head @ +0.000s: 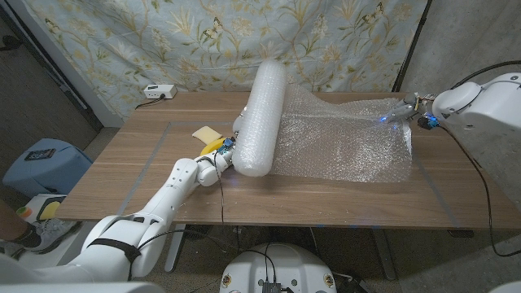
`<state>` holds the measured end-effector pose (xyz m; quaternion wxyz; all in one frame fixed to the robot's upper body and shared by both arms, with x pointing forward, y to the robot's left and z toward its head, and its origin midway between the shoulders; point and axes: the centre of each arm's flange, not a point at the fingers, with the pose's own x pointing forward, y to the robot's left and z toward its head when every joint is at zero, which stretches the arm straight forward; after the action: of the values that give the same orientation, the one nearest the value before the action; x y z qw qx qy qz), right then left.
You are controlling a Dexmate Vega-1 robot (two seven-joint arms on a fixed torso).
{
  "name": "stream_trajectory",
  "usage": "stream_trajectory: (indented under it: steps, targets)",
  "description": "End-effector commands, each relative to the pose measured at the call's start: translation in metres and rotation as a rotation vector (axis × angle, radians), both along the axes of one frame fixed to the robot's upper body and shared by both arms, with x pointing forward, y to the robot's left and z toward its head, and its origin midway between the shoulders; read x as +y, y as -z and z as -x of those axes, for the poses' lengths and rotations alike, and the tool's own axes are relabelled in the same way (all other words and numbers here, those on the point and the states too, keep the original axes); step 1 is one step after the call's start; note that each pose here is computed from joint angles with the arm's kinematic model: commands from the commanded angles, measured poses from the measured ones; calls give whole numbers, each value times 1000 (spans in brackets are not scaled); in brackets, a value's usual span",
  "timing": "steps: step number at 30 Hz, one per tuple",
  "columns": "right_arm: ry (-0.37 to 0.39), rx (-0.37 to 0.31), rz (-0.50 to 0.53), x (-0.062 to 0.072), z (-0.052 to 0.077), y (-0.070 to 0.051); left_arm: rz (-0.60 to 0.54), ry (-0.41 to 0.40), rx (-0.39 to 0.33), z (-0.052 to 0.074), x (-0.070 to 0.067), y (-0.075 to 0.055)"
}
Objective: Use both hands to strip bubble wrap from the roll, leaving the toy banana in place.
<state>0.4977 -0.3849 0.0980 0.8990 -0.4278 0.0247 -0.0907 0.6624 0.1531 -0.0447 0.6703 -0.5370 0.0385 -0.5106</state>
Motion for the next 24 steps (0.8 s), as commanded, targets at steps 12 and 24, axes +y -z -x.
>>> stream_trajectory:
  steps: [12,24]
  targets:
    - [10,5,12,-4,-2,-4,9,-16,-3,6,9,-1]
    - [8,9,13,0,-7,-5,23,-22,-3,5,16,-3]
